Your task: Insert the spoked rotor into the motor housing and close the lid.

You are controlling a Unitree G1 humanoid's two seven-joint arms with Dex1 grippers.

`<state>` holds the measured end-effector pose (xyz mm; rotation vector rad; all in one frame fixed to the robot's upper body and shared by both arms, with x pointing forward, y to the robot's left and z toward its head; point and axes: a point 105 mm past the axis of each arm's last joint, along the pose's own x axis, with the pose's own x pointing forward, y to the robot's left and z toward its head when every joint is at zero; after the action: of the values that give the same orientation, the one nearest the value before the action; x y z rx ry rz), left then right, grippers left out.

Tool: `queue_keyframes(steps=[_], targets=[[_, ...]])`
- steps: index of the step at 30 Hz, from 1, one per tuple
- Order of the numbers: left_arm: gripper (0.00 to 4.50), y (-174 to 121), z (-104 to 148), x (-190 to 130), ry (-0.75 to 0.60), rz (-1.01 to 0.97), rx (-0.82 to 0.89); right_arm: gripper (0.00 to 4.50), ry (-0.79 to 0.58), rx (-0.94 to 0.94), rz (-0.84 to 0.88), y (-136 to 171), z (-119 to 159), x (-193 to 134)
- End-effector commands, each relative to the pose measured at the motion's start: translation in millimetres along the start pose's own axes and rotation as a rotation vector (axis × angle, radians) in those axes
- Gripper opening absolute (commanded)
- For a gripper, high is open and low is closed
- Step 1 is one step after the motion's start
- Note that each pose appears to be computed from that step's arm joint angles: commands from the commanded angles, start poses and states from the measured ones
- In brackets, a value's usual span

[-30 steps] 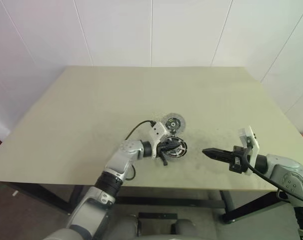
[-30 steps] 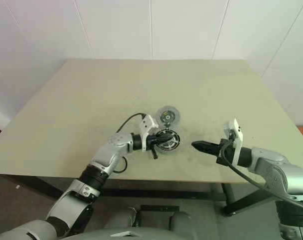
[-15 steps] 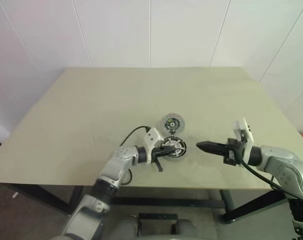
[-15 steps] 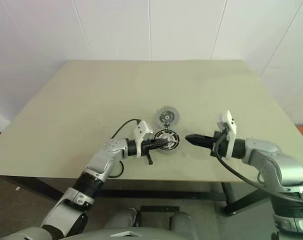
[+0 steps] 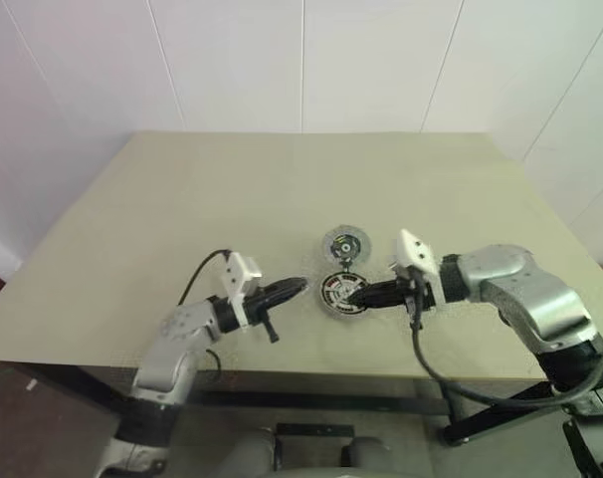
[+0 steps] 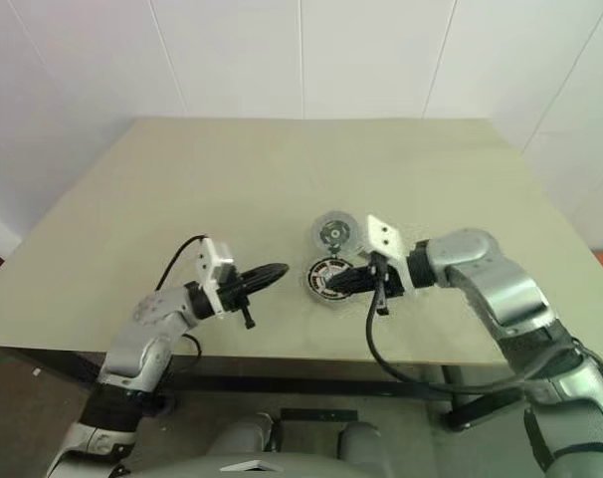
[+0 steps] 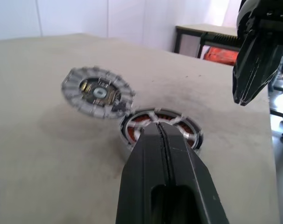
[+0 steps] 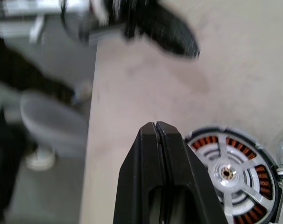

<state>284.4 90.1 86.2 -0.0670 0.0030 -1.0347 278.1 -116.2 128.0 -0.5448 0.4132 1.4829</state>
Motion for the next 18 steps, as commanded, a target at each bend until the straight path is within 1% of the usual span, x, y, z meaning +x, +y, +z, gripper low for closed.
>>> queue_keyframes(steps=[1,3,6,12,13,14,17,18], targets=[[0.03,8.5,14.3,-4.0,-0.047,0.042,0.088,0.0,0.088,-0.171,0.062,-1.9,13.1,-4.1],[0.03,12.2,16.0,-4.2,-0.059,0.064,0.091,0.0,0.159,-0.238,0.089,-3.6,10.2,-4.6],[0.0,13.5,16.6,-3.9,-0.057,0.069,0.102,0.61,0.25,-0.31,0.09,-12.5,5.5,-6.7],[0.0,11.3,12.2,-7.6,-0.025,0.048,0.103,2.53,0.409,-0.413,0.088,-26.9,-8.3,-13.0],[0.0,11.5,11.8,-8.7,-0.02,0.046,0.101,2.95,0.428,-0.421,0.089,-28.5,-11.0,-13.8],[0.0,12.1,11.0,-10.2,-0.012,0.043,0.101,3.21,0.454,-0.434,0.081,-32.0,-14.4,-14.9],[0.0,13.2,10.1,-11.3,0.0,0.038,0.102,4.29,0.494,-0.473,0.041,-43.4,-18.9,-15.7],[0.0,13.5,10.1,-11.2,0.0,0.038,0.102,4.48,0.498,-0.481,0.033,-45.8,-19.3,-15.4]])
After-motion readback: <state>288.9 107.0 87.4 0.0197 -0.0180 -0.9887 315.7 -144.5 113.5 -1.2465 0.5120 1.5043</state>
